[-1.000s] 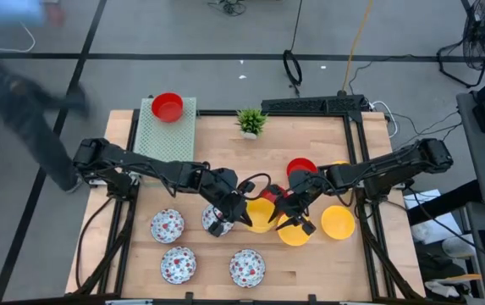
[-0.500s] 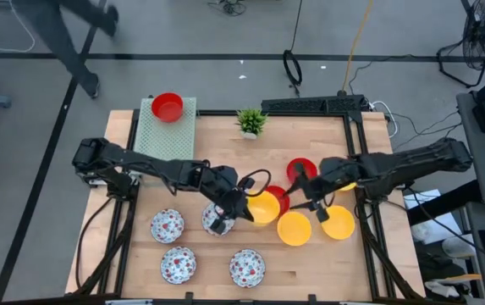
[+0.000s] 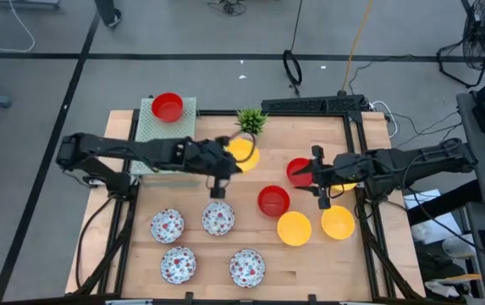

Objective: Pick & Place Mini bowls
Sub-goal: Put the yellow bowl on the shelf

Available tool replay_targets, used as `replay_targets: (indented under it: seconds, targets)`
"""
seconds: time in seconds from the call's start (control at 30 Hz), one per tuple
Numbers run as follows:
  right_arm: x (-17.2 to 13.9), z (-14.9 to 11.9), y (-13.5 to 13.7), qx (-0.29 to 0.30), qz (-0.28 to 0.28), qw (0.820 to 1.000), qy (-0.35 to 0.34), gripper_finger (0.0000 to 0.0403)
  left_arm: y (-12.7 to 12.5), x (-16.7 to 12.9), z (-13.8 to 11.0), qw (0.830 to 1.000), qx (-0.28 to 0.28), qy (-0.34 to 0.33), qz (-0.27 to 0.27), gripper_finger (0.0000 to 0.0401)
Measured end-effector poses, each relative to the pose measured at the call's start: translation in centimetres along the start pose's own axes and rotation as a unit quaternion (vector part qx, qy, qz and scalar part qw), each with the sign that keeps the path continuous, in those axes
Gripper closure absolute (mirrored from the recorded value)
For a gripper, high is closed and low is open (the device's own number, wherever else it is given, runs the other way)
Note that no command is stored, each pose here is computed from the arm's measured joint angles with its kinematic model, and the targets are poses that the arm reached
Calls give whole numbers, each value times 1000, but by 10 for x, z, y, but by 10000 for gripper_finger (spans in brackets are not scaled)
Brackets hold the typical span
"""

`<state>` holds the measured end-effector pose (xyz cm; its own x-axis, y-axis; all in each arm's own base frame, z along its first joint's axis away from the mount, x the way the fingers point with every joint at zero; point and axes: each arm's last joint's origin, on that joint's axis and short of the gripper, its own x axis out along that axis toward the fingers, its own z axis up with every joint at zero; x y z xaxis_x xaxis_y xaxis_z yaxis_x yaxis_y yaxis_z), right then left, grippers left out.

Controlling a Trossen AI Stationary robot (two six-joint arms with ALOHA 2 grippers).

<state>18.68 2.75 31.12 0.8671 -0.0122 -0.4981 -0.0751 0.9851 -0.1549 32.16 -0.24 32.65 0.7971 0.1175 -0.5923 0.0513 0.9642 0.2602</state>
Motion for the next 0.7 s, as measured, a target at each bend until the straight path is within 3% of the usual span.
replay_targets:
  seconds: [0.17, 0.3, 0.5, 0.7]
  targets:
    - [4, -2, 1, -2, 1, 1000, 12, 231, 13, -39, -11, 995, -61, 50, 67, 401]
    - [8, -3, 1, -5, 2, 1000, 23, 231, 16, -65, -29, 976, -122, 123, 129, 401]
    - [12, -5, 2, -8, 3, 999, 36, 232, 17, -94, -54, 927, -230, 203, 216, 401]
    - [15, -6, 3, -10, 4, 999, 46, 232, 17, -111, -70, 875, -302, 245, 288, 401]
